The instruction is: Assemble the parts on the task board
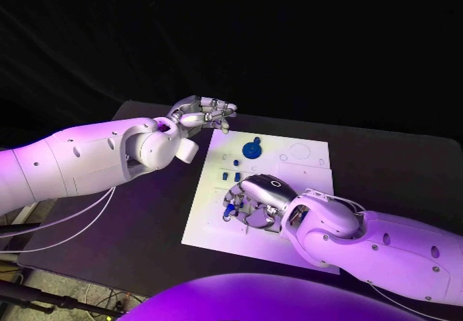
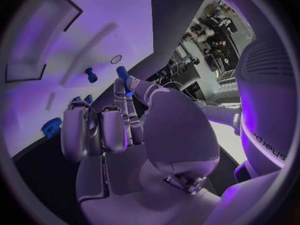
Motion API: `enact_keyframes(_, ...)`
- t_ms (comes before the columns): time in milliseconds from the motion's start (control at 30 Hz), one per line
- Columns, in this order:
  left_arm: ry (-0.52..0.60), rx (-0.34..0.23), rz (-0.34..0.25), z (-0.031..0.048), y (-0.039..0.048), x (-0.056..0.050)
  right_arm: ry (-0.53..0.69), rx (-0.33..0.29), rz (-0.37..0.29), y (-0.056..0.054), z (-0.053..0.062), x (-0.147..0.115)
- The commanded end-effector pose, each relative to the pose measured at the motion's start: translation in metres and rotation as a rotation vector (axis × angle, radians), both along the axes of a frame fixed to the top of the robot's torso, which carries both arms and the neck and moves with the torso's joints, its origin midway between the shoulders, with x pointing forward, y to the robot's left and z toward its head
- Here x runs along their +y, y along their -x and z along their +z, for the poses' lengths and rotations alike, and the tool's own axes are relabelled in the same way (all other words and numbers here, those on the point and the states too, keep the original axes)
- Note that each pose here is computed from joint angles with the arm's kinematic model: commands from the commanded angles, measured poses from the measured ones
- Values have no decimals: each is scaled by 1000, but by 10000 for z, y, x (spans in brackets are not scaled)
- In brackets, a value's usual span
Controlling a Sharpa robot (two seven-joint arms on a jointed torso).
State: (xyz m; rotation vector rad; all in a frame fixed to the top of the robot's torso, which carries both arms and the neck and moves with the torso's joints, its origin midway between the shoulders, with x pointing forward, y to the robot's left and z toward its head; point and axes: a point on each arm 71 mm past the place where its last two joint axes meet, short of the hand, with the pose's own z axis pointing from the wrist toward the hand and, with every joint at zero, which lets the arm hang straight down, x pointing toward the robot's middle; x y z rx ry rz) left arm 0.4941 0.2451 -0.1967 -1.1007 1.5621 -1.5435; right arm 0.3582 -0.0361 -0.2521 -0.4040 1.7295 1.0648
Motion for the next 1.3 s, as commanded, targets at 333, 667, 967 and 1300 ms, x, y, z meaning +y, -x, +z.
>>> enact_keyframes(333, 9, -5, -20, 13, 8, -27, 59, -10, 27, 11, -104, 53)
enact_keyframes(667, 8, -5, -20, 13, 10, -25, 103, -4, 25, -4, -162, 47)
enact_keyframes(967, 8, -5, -18, 14, 11, -19, 136, -16, 21, -4, -179, 41)
enact_keyframes(1300, 7, -3, -20, 13, 10, -21, 117, -27, 39, 42, -158, 128)
